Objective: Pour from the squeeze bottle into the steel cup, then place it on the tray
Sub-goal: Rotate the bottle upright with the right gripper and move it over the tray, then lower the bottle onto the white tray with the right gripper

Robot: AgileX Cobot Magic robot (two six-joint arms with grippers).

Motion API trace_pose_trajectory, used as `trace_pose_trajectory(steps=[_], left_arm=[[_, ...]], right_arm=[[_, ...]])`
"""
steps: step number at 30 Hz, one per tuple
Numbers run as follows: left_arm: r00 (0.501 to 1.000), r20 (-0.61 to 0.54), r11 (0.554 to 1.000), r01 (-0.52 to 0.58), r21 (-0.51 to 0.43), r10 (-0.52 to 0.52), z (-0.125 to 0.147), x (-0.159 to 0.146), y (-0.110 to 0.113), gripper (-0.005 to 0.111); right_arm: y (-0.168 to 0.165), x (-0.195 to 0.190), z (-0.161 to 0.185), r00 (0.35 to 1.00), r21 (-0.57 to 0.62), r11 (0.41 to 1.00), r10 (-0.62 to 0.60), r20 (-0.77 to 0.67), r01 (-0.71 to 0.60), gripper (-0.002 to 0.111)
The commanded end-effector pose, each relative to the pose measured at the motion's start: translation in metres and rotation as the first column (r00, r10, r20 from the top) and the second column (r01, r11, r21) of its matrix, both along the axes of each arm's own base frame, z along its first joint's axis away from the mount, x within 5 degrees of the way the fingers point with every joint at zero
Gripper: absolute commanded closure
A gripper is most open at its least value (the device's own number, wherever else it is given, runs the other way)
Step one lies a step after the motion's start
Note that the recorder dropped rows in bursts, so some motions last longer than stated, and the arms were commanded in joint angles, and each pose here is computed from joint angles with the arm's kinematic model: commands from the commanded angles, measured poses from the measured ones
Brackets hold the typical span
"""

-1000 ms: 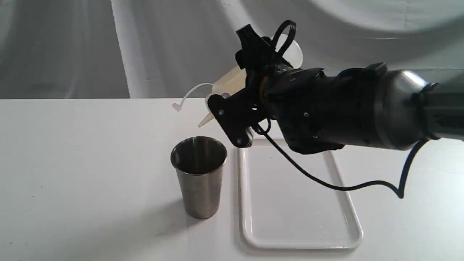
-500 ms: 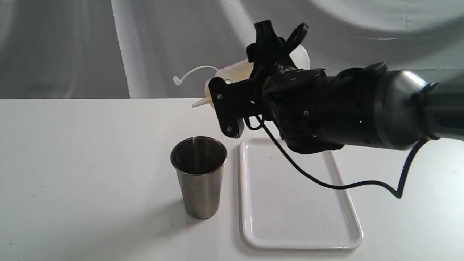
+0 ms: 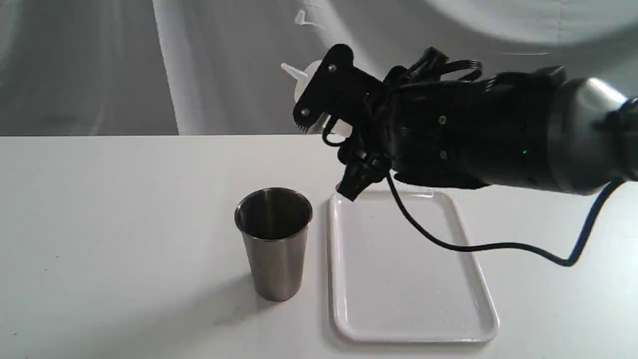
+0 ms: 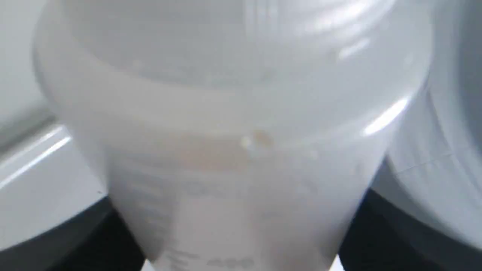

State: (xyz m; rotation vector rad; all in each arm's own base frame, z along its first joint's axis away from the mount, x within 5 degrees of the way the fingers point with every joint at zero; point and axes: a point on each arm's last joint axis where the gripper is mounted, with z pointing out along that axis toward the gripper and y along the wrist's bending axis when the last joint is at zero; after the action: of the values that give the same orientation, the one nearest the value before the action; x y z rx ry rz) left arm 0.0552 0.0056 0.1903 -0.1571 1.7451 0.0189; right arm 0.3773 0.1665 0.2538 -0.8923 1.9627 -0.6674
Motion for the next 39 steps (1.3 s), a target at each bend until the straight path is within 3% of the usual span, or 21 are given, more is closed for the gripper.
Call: trace_pose_trajectory(steps=[1,5,8,17,21,23,28,30,35,39], left_arm=[[1.0,-0.008,1.0,0.004,-0.007,-0.005,-0.002,0.0,0.0,0.098],[1.0,-0.008,1.0,0.004,-0.007,-0.005,-0.002,0.0,0.0,0.098],[1.0,-0.008,1.0,0.004,-0.007,-0.005,-0.002,0.0,0.0,0.098],[1.0,-0.008,1.0,0.004,-0.007,-0.005,-0.002,0.0,0.0,0.098],[1.0,-0.008,1.0,0.004,-0.007,-0.005,-0.002,0.0,0.0,0.098],[1.0,-0.008,1.0,0.004,-0.007,-0.005,-0.002,0.0,0.0,0.098],[1.0,-0.008,1.0,0.004,-0.007,-0.005,-0.002,0.0,0.0,0.098],[1.0,-0.008,1.0,0.004,-0.007,-0.005,-0.002,0.0,0.0,0.098],[1.0,-0.008,1.0,0.004,-0.007,-0.005,-0.002,0.0,0.0,0.098],[1.0,-0.008,1.0,0.004,-0.007,-0.005,-0.002,0.0,0.0,0.098]], right_arm=[[0.002,-0.007,0.019,0.999,0.182,0.983,-0.04,0.015,0.037,0.108],[-0.002,-0.011,0.019,0.99,0.35,0.926,-0.135,-0.051,0.144,0.108],[-0.008,-0.009,0.013,0.965,0.5,0.826,-0.217,-0.145,0.261,0.108],[-0.012,-0.016,-0.011,0.961,0.528,0.804,-0.203,-0.189,0.274,0.108],[-0.012,-0.021,-0.025,0.965,0.608,0.75,-0.203,-0.164,0.261,0.108],[-0.016,-0.023,-0.031,0.959,0.64,0.716,-0.241,-0.148,0.279,0.108],[-0.031,-0.027,-0.042,0.939,0.645,0.712,-0.342,-0.028,0.278,0.108],[-0.034,-0.029,-0.044,0.915,0.689,0.652,-0.4,-0.041,0.316,0.108],[-0.037,-0.029,-0.043,0.9,0.698,0.636,-0.434,-0.029,0.329,0.108],[-0.049,-0.025,-0.043,0.87,0.735,0.574,-0.491,-0.043,0.361,0.108]])
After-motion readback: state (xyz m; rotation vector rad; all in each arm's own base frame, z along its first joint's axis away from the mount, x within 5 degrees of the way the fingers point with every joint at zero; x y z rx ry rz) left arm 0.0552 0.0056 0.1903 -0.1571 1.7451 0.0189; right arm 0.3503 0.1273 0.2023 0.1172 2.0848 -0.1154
